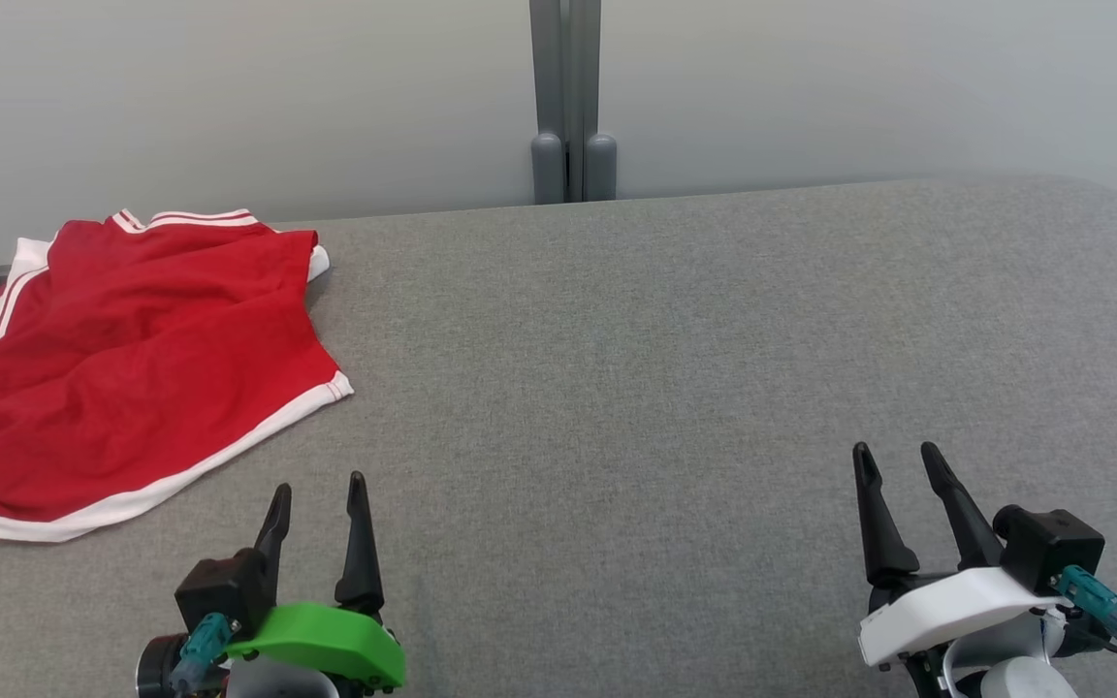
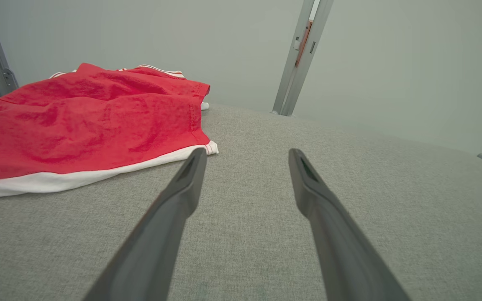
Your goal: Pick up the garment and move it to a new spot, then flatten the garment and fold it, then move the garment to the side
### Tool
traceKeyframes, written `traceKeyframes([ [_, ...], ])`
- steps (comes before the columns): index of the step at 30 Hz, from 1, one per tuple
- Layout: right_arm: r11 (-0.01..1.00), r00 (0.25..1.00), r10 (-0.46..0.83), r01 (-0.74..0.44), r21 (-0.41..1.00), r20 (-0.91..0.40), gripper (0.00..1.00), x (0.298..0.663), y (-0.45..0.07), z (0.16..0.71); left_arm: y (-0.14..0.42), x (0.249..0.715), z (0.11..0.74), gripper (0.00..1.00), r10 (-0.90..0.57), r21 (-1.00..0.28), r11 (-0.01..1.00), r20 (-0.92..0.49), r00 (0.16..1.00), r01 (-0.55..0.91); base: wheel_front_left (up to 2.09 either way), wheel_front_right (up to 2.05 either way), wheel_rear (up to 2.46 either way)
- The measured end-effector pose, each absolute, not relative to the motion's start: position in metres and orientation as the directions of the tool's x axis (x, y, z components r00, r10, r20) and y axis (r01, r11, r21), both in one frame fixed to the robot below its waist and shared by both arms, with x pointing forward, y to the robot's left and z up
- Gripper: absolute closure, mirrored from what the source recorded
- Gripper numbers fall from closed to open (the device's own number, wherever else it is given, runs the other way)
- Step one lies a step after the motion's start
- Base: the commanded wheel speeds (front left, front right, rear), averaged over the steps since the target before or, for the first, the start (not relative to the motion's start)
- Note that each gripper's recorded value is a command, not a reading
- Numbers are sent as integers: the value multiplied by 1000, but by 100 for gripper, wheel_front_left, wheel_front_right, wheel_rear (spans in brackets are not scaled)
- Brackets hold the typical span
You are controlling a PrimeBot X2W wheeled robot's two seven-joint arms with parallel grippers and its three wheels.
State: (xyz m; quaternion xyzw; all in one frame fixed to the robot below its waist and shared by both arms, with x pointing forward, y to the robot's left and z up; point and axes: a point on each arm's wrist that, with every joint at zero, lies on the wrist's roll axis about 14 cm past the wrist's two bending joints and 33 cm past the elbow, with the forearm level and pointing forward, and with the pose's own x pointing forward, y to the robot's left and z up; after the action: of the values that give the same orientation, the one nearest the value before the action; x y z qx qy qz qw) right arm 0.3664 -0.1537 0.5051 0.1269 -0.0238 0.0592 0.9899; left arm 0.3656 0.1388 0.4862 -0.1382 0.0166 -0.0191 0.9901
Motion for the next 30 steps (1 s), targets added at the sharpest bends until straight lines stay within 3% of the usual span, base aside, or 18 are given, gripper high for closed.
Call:
traceKeyframes([
  [30, 986, 985, 145, -151, 74, 90, 0, 365, -151, 508, 135, 365, 483, 0, -47, -135, 990, -5, 999, 46, 0, 0, 0],
])
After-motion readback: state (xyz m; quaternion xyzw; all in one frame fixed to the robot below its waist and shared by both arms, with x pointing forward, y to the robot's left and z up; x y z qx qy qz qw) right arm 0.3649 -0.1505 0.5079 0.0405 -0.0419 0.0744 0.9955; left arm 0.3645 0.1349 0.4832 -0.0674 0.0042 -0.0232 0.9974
